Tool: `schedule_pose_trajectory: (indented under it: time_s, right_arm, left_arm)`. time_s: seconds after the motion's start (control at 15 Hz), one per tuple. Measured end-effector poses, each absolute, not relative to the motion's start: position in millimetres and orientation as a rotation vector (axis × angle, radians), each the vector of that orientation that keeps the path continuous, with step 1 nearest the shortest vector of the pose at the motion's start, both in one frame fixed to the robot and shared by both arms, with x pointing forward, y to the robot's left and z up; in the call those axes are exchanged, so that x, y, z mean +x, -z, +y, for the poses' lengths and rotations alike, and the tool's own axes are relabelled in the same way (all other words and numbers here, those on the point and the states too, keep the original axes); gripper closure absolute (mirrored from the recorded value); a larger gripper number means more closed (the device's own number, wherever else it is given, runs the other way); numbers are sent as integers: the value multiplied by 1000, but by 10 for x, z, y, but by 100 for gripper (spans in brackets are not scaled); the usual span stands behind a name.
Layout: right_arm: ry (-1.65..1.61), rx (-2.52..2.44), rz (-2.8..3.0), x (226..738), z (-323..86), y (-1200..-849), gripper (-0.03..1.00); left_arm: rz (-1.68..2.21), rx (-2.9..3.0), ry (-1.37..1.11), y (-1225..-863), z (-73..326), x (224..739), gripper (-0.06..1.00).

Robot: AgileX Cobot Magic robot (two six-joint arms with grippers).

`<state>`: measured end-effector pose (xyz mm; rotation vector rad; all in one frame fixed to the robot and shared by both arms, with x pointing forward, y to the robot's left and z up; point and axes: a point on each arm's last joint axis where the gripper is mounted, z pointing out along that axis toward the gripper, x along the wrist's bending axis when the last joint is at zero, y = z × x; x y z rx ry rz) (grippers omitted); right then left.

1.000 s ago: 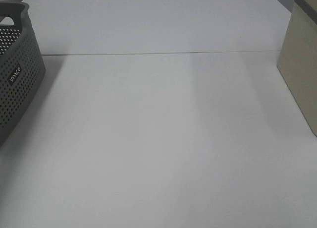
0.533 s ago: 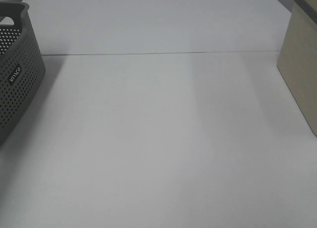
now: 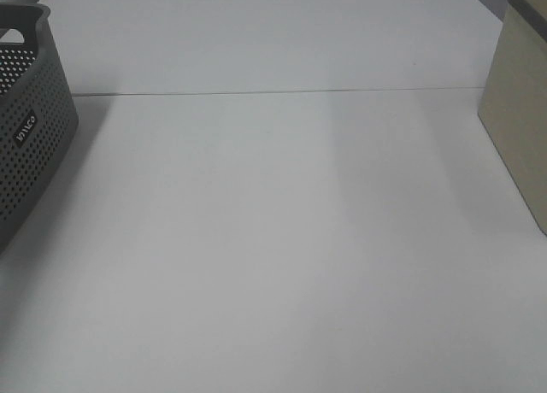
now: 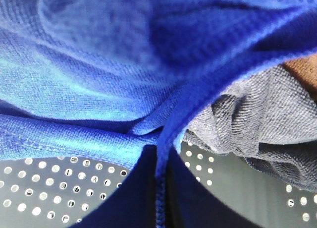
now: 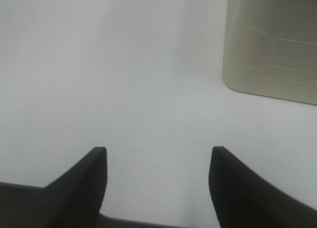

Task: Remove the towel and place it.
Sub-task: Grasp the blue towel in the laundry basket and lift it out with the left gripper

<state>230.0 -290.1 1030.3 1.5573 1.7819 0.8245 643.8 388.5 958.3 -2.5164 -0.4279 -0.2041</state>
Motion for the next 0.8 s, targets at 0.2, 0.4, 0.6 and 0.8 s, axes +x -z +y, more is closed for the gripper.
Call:
schedule_pose_trajectory:
  time_s: [0.2,0.4,0.6,0.8]
  right_arm:
    - [-825,1557,1782,2300,-2901,-10303,36]
    - [-825,1557,1782,2300,-2901,-10303,36]
    - [-825,1557,1782,2300,-2901,-10303,36]
    - [-825,1557,1782,2300,-2901,-10303,36]
  left_arm:
    - [-480,-2509,220,-9583,3885,6438,94]
    - [-534,-2501,237,-9583,3889,6438,94]
    - [-592,-2492,272,-9650,3895,6427,94]
    - [-739,-2504,459,-10218,3861,6420,94]
